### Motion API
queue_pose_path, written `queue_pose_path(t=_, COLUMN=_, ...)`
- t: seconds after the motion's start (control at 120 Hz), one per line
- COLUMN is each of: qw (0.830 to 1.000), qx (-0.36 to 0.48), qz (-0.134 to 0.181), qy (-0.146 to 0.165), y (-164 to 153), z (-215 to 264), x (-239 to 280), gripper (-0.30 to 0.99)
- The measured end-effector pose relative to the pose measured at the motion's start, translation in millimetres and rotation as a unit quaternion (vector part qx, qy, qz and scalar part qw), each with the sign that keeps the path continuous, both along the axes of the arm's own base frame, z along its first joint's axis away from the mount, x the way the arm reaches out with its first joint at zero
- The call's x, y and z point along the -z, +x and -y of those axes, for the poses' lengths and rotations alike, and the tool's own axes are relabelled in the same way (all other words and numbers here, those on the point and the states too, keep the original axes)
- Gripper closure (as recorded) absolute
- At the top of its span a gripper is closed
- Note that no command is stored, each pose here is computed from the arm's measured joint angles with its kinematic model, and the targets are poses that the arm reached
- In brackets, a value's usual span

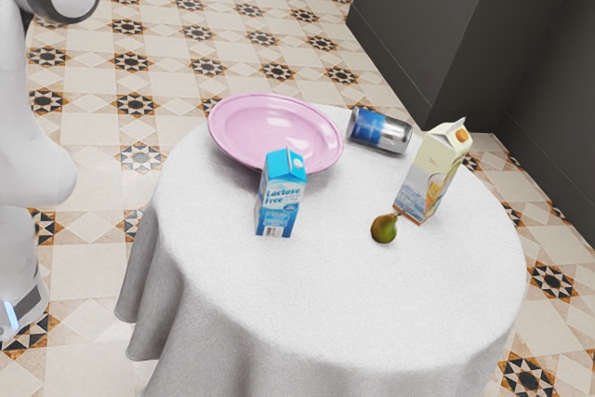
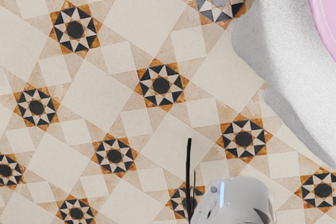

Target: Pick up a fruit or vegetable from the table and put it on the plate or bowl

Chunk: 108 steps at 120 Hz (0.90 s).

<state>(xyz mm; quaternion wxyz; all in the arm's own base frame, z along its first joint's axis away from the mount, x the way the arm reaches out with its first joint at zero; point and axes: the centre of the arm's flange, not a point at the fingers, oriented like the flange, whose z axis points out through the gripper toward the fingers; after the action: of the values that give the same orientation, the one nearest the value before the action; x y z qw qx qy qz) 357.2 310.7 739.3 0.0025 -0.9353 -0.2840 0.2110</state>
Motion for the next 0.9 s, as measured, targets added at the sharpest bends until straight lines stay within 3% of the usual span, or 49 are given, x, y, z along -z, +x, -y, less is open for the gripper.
queue_pose_path(t=0.108, qw=0.997, qx=0.018, qz=0.045, qy=0.054, y=16, z=-19, x=-2, gripper=0.02)
queue_pose_path(t=0.242, qw=0.992, qx=0.034, qz=0.087, qy=0.091, y=20, z=-30, x=-13, gripper=0.02)
queue_pose_path(t=0.275, qw=0.985, qx=0.048, qz=0.104, qy=0.127, y=20, z=-1, x=-42, gripper=0.02)
queue_pose_path(t=0.317, qw=0.973, qx=0.123, qz=0.130, qy=0.144, y=54, z=73, x=-63, gripper=0.03)
queue_pose_path(t=0.4, qw=0.934, qx=0.331, qz=0.119, qy=0.069, y=140, z=250, x=4, gripper=0.03)
queue_pose_path(t=0.45, qw=0.904, qx=0.414, qz=0.102, qy=0.032, y=156, z=336, x=51, gripper=0.03)
queue_pose_path(t=0.492, qw=0.887, qx=0.452, qz=0.096, qy=0.003, y=161, z=377, x=83, gripper=0.03)
queue_pose_path(t=0.55, qw=0.874, qx=0.471, qz=0.110, qy=-0.037, y=171, z=388, x=116, gripper=0.03)
queue_pose_path(t=0.592, qw=0.856, qx=0.497, qz=0.130, qy=-0.055, y=179, z=406, x=131, gripper=0.02)
queue_pose_path(t=0.658, qw=0.825, qx=0.536, qz=0.171, qy=-0.057, y=186, z=451, x=141, gripper=0.02)
queue_pose_path(t=0.733, qw=0.810, qx=0.543, qz=0.216, qy=-0.049, y=193, z=472, x=142, gripper=0.02)
queue_pose_path(t=0.8, qw=0.818, qx=0.522, qz=0.235, qy=-0.059, y=209, z=460, x=159, gripper=0.02)
queue_pose_path(t=0.9, qw=0.840, qx=0.473, qz=0.244, qy=-0.106, y=246, z=415, x=209, gripper=0.02)
